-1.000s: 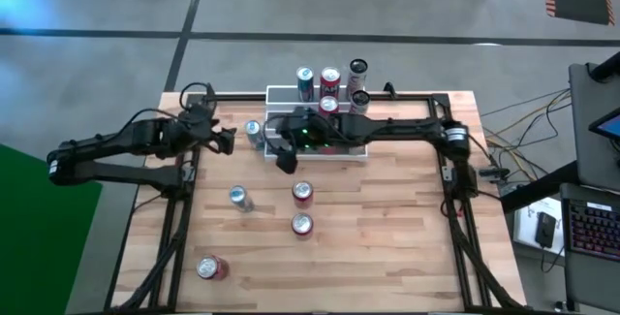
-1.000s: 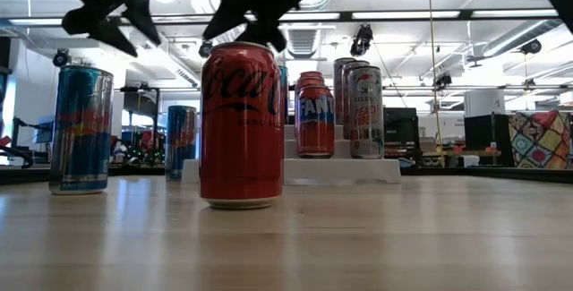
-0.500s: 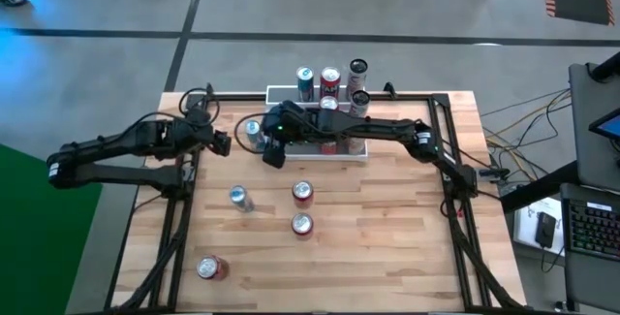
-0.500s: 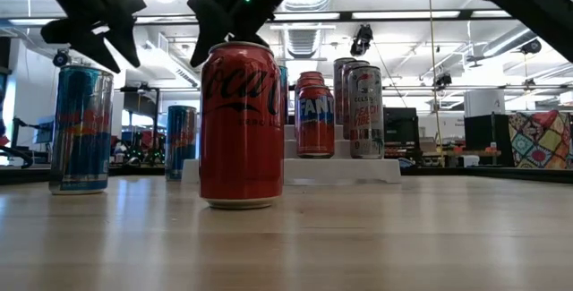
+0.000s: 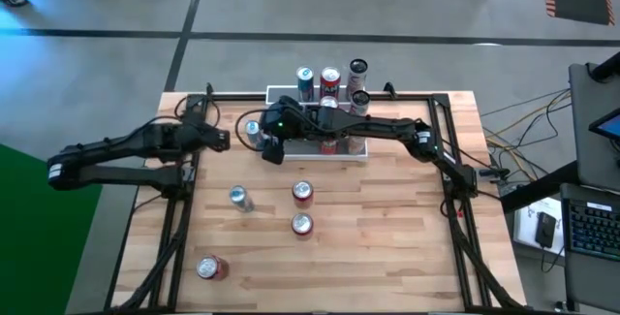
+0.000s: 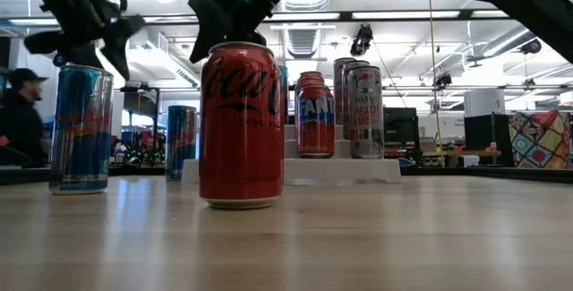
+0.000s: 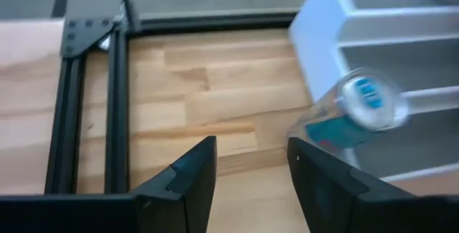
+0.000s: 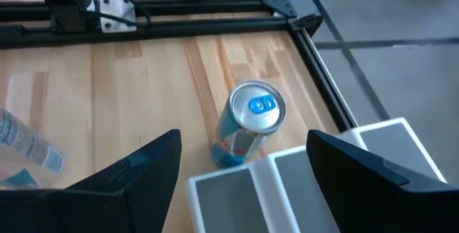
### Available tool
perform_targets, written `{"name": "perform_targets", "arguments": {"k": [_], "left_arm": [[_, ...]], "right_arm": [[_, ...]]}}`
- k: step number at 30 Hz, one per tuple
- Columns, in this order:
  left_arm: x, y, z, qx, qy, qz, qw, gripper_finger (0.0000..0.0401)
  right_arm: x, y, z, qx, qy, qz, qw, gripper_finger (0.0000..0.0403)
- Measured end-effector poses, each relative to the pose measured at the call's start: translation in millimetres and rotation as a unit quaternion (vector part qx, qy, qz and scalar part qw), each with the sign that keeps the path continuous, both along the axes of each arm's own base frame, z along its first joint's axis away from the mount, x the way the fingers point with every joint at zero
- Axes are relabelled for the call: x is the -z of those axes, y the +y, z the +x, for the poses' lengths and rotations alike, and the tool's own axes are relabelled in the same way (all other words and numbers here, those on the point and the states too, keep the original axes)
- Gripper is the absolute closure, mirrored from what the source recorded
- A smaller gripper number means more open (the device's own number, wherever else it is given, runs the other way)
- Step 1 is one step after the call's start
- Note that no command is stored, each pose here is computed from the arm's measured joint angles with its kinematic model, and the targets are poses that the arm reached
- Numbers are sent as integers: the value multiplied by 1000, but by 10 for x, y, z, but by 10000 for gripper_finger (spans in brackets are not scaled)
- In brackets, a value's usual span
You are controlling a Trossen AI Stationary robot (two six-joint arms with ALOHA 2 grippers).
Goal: Place canned beverage on shelf
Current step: Put the top blue soda can on the middle tier of the shelf aligned with the other blue soda can
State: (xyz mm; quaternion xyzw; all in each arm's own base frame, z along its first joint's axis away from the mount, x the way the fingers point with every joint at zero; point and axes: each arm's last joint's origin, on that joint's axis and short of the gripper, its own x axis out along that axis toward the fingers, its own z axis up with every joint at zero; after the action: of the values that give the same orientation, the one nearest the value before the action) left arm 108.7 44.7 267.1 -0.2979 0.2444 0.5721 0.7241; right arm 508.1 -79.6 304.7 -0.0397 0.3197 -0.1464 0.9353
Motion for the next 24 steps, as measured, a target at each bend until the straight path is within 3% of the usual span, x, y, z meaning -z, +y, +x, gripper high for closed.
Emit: {"name": "perform_targets", "arguments": {"k": [5, 10, 24], "left_arm": [[262, 31, 26, -43, 0, -13, 999, 256], [436, 76, 108, -37, -38, -20, 998, 268], [501, 358, 108, -92, -92, -8, 991, 301]], "right_arm": [[1, -4, 32, -11, -10, -16, 1000, 113], [68, -13, 112, -39, -16, -51, 998, 113], [357, -176, 249, -30, -19, -55, 998, 111]]}}
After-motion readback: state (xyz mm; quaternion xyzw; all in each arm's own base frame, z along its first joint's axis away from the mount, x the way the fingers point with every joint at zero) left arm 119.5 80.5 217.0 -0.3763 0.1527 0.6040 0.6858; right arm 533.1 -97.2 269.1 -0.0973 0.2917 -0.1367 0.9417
